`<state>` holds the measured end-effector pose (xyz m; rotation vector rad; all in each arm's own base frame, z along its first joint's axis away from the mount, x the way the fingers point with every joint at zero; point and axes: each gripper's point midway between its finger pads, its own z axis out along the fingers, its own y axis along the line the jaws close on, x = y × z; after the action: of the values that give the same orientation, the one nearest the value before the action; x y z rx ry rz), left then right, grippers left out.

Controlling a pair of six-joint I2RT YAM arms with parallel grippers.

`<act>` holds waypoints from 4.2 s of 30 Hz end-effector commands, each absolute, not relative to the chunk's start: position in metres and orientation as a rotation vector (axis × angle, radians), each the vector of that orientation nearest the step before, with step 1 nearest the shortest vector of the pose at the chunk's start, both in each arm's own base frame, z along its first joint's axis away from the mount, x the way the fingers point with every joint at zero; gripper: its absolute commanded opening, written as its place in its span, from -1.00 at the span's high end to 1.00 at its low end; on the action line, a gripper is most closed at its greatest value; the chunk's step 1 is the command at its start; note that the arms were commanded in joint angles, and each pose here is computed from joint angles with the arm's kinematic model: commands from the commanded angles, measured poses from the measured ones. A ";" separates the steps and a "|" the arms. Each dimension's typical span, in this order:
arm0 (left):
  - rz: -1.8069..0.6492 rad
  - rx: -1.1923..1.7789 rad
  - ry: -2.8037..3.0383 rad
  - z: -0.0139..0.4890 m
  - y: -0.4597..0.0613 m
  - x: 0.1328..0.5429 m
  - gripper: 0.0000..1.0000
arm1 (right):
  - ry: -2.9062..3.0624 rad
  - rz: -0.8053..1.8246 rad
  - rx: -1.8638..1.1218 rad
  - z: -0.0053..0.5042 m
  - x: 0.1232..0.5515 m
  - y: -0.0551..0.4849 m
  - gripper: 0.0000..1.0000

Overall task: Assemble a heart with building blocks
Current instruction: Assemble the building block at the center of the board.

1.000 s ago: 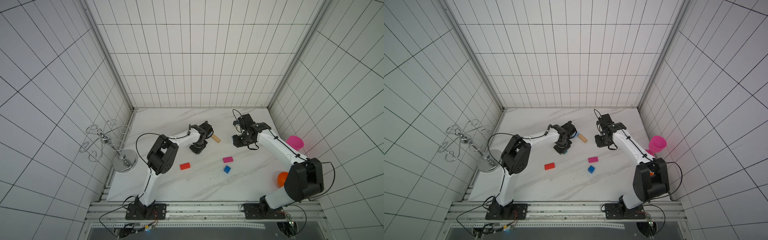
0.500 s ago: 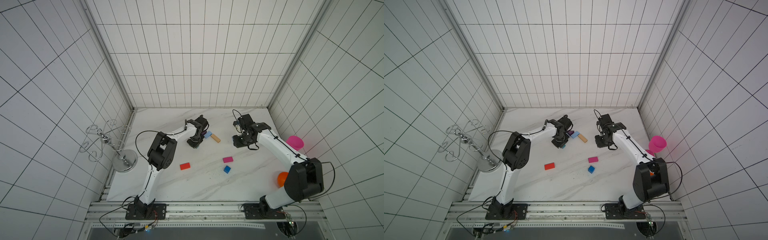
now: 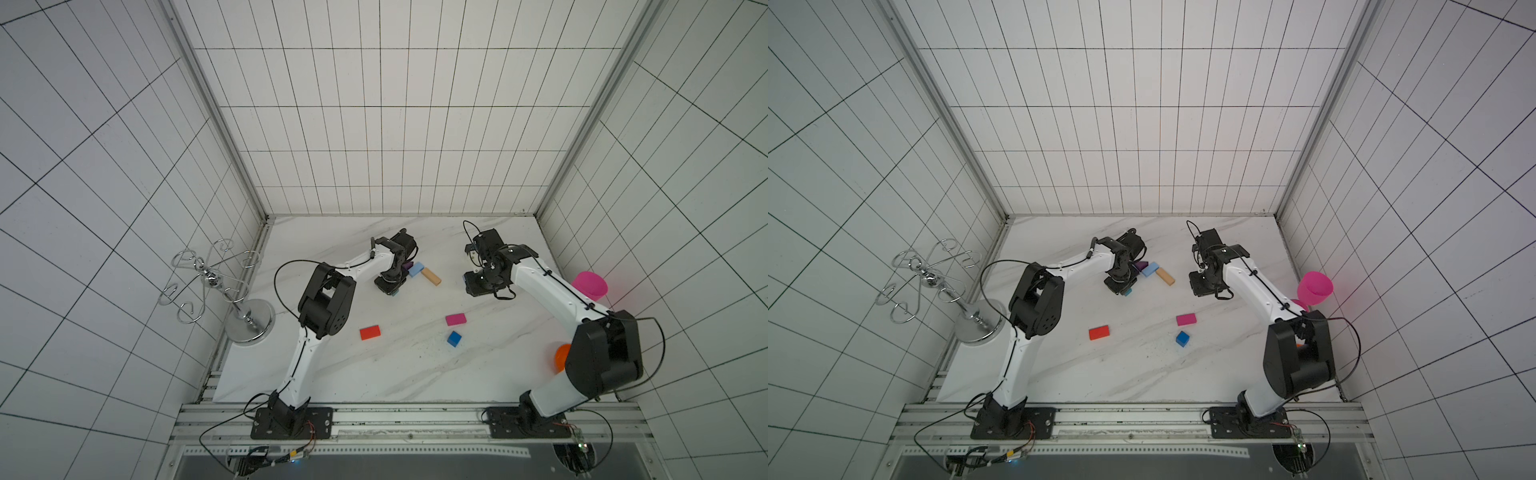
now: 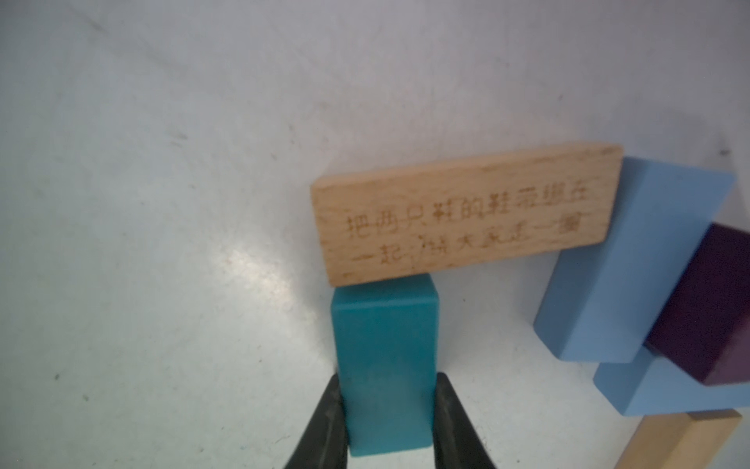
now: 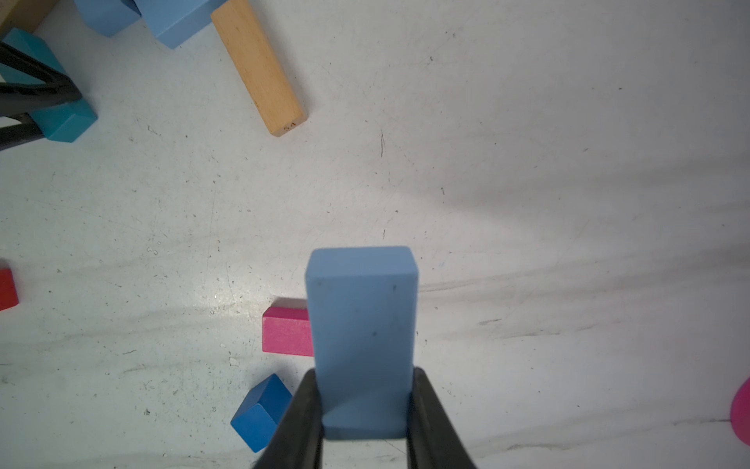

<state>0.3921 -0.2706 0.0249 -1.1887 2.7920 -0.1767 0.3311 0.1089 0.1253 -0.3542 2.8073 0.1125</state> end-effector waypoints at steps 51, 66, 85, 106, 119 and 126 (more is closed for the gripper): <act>-0.284 -0.916 2.716 0.093 -0.274 0.402 -0.56 | 2.810 0.081 -0.272 0.149 0.321 0.116 1.00; -0.344 -0.520 2.530 0.163 -0.179 0.344 -0.57 | 2.810 0.301 0.255 0.135 0.303 0.182 1.00; -0.236 -0.663 2.532 0.136 -0.100 0.329 -0.57 | 2.811 -0.237 0.709 0.087 0.315 0.205 1.00; -0.182 -0.693 2.561 0.122 -0.081 0.334 -0.57 | 2.826 -0.189 0.971 0.032 0.338 0.247 1.00; -0.166 -0.687 2.572 0.115 -0.081 0.336 -0.57 | 2.826 -0.096 1.035 0.022 0.366 0.242 1.00; -0.165 -0.686 2.573 0.114 -0.082 0.341 -0.57 | 2.844 -0.060 1.041 0.017 0.375 0.246 1.00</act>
<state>0.3331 -0.0832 0.1126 -0.6929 2.5950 -0.1707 0.3635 0.2444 0.0241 1.0386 2.8501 -0.0702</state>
